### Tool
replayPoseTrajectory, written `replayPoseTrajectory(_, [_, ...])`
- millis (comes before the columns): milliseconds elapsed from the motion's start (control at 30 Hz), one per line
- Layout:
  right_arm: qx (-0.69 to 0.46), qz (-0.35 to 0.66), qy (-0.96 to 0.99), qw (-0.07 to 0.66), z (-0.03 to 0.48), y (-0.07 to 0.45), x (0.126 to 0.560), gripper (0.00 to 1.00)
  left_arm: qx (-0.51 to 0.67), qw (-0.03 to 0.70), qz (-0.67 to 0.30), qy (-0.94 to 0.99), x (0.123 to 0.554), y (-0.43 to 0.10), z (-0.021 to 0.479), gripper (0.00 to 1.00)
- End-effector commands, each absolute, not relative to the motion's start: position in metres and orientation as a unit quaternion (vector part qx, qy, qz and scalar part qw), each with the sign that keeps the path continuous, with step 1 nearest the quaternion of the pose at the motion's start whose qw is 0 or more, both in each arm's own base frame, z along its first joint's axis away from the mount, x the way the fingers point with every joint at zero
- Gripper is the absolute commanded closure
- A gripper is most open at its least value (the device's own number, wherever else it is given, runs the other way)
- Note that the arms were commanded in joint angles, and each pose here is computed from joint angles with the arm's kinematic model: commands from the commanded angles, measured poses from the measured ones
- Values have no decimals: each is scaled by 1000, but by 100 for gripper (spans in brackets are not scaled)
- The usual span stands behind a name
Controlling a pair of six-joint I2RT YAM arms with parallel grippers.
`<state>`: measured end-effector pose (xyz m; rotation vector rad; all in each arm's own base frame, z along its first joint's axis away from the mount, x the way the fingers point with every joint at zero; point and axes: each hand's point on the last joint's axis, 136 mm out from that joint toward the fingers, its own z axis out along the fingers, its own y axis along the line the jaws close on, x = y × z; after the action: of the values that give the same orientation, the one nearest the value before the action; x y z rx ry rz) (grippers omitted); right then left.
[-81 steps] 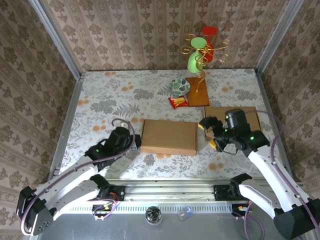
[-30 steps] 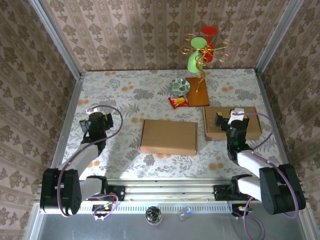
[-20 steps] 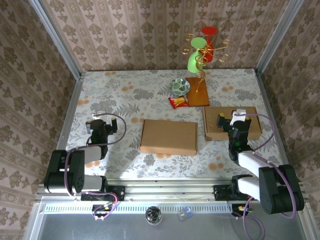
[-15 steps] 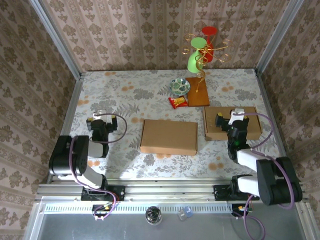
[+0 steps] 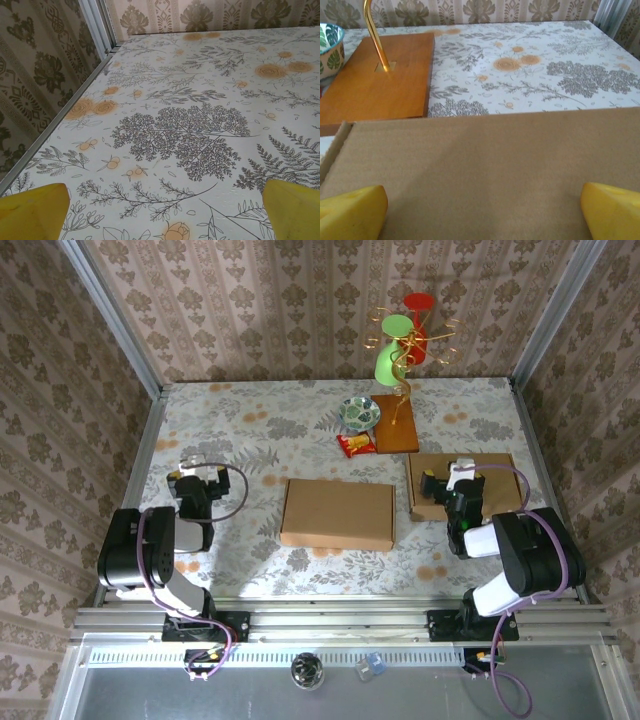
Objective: Fold the paper box
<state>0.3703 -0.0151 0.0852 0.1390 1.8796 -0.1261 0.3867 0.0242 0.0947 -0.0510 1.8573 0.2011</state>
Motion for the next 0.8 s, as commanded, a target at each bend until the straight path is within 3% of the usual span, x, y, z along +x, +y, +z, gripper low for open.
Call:
replayPoseTrajectory(0, [61, -61, 792, 605, 104, -16, 384, 0, -16, 596, 76, 800, 392, 20, 100, 0])
replayPoseTrajectory(767, [90, -83, 806, 579, 101, -27, 393, 0, 0, 587, 75, 806, 397, 13, 98, 0])
